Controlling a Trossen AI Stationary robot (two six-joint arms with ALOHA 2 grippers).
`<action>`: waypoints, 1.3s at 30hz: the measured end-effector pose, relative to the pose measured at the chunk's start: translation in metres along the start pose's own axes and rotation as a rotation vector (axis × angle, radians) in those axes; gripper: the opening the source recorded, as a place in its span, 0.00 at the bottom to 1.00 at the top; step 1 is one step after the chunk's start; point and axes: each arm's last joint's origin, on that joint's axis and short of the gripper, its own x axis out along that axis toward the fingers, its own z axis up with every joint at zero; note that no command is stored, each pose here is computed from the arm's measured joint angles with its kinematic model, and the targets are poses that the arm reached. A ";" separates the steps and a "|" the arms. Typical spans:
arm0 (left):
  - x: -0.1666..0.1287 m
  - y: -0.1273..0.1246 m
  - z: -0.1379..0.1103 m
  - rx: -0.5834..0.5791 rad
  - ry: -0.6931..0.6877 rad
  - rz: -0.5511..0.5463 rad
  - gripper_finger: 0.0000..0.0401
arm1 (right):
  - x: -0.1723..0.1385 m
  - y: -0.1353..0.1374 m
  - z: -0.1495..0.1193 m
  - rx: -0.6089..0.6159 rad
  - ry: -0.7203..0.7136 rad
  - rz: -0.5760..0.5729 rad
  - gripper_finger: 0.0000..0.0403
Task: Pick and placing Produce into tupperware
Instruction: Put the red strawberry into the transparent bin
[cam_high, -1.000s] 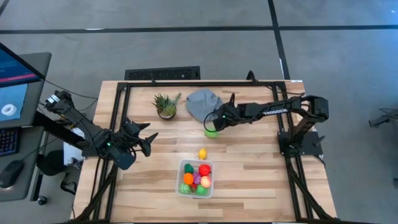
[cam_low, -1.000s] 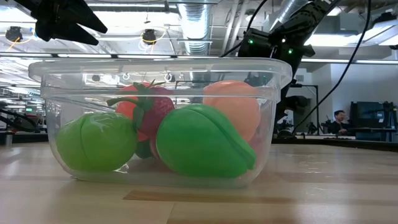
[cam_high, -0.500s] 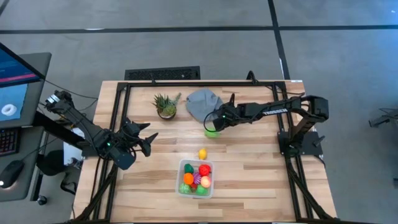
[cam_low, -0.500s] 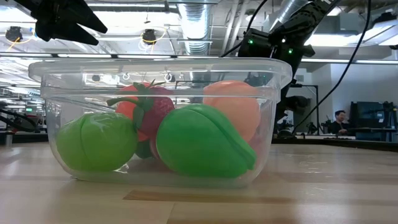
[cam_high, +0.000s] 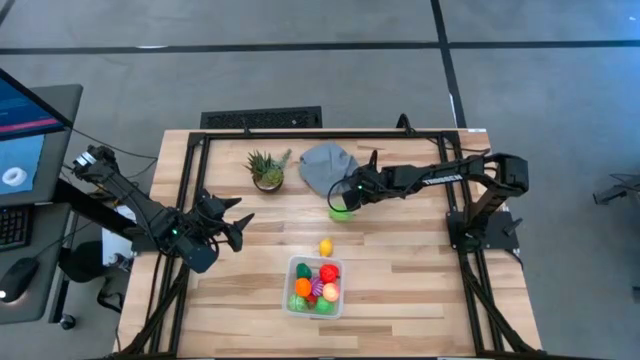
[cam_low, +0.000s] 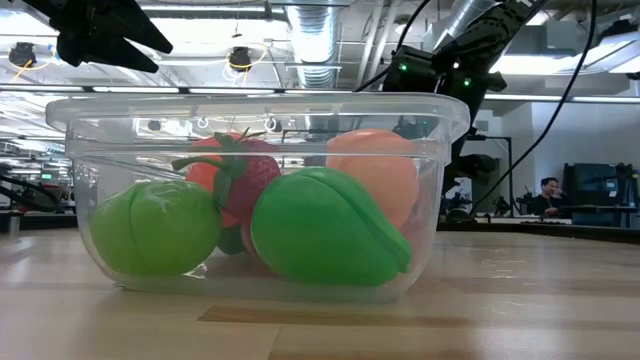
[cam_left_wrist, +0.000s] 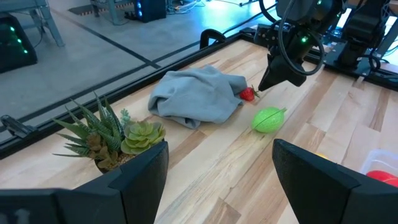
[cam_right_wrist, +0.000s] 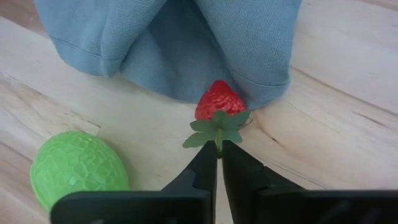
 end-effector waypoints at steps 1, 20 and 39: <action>0.000 0.000 0.000 0.000 0.000 0.000 0.70 | 0.000 0.000 0.000 0.000 0.000 0.000 0.11; 0.000 0.000 0.000 0.001 0.000 0.000 0.70 | 0.000 0.000 0.000 -0.001 0.003 -0.004 0.07; 0.000 0.000 0.000 0.001 0.000 0.000 0.70 | -0.001 0.005 -0.006 -0.017 0.017 0.015 0.06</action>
